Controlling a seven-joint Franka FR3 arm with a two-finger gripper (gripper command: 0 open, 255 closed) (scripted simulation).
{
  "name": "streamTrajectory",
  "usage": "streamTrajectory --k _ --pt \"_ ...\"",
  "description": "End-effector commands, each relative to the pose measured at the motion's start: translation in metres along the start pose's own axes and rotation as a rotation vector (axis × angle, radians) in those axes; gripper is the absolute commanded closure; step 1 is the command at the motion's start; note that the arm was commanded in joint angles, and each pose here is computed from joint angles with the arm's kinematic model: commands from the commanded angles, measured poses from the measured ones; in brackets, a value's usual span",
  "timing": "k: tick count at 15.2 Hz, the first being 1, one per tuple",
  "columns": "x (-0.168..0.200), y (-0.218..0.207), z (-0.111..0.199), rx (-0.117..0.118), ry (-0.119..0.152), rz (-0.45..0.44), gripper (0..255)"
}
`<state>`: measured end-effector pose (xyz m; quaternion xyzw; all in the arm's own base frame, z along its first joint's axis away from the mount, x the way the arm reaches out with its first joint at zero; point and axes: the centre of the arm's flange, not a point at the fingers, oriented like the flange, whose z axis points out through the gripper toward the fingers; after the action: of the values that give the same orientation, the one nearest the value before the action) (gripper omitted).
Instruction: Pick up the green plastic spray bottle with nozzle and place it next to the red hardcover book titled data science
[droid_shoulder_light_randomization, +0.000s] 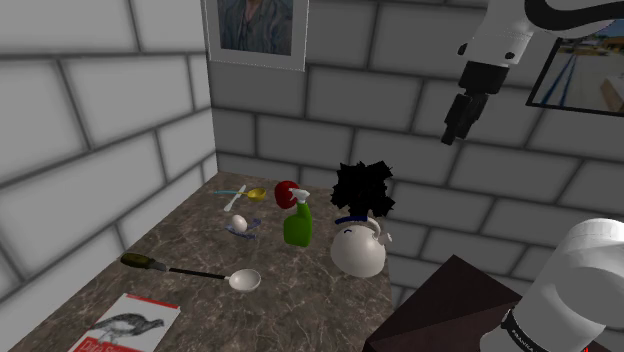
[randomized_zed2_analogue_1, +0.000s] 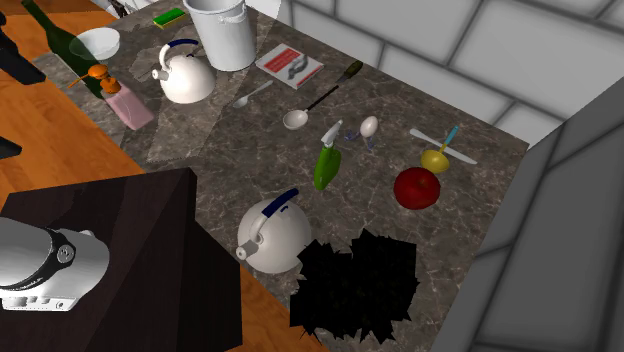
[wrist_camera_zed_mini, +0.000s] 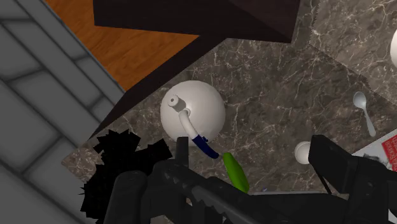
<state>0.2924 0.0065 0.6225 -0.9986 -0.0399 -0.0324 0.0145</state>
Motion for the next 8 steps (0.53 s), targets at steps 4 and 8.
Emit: streamTrajectory --k 4,8 --pt "0.031 -0.002 0.025 0.005 -0.001 -0.037 0" --pt "0.071 -0.006 0.059 0.012 -0.002 -0.086 0"
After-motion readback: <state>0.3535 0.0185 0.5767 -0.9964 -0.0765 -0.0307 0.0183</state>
